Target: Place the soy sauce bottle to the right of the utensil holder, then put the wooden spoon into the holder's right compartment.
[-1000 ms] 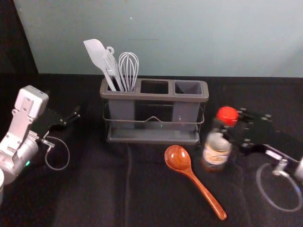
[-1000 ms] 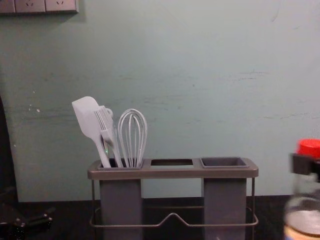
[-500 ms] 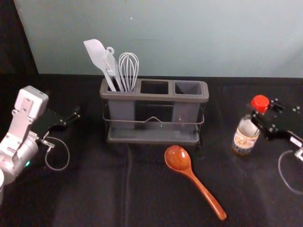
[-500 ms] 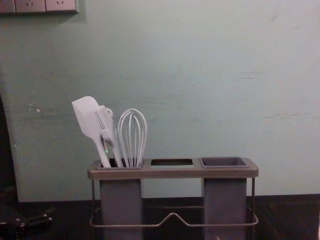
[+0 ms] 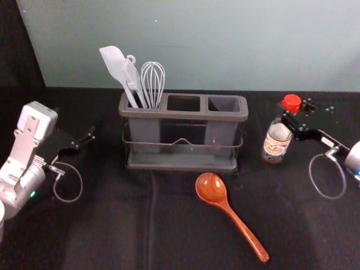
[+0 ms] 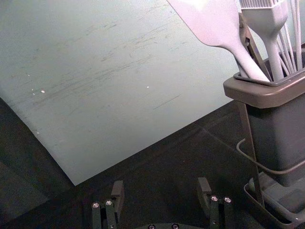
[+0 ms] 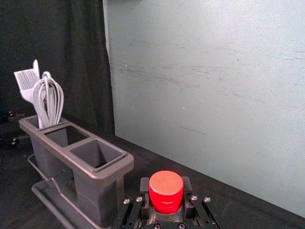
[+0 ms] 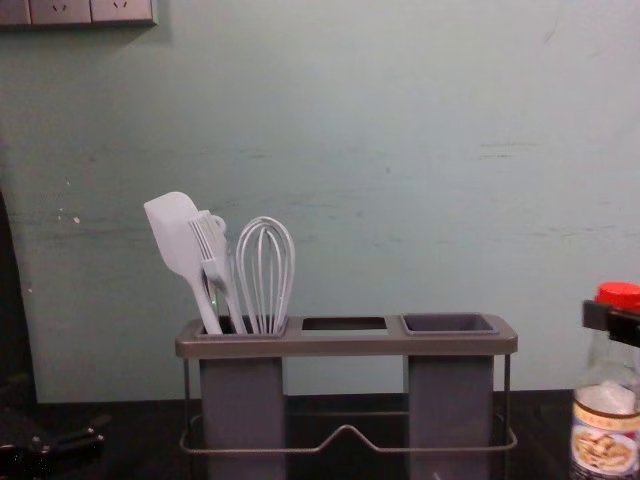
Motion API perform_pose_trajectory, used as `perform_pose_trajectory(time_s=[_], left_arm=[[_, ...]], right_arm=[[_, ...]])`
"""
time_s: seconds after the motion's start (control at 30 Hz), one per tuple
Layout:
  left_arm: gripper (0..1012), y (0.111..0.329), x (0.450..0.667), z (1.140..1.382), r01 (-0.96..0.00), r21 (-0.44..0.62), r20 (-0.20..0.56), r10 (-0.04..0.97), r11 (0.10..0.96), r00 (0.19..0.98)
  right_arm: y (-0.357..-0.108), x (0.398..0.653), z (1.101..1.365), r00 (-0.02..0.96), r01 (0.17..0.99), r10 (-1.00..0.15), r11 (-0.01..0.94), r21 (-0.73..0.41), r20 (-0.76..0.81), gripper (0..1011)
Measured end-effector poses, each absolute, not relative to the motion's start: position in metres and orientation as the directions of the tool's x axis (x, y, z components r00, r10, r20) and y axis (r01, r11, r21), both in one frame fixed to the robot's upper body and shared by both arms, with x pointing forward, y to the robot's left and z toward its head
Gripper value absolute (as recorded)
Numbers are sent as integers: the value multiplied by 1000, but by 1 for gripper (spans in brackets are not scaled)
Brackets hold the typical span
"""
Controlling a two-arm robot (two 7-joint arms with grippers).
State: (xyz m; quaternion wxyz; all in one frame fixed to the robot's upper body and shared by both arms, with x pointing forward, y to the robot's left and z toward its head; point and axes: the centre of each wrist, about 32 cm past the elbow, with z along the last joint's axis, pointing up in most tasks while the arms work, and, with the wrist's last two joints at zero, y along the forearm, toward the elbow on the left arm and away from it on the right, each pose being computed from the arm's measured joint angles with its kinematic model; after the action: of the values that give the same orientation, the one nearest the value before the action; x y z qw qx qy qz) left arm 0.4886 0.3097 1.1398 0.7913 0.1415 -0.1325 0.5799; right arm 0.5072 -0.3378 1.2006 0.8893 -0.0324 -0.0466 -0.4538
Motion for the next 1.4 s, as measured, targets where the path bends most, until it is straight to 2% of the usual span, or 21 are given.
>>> perform_pose_trajectory(time_s=[0.3,0.77,1.4], left_arm=[[1005,310,489,1140,-955,70,374,880,287,292],[1005,310,489,1140,-955,70,374,880,287,292],[1005,310,489,1140,-955,70,374,880,287,292]], right_arm=[[-325,532,1199,589,806,-801,591,-14,112,382],[-316,538,1188,590,806,-801,592,-18,97,383],[-316,539,1181,593,805,-801,593,-20,84,397]])
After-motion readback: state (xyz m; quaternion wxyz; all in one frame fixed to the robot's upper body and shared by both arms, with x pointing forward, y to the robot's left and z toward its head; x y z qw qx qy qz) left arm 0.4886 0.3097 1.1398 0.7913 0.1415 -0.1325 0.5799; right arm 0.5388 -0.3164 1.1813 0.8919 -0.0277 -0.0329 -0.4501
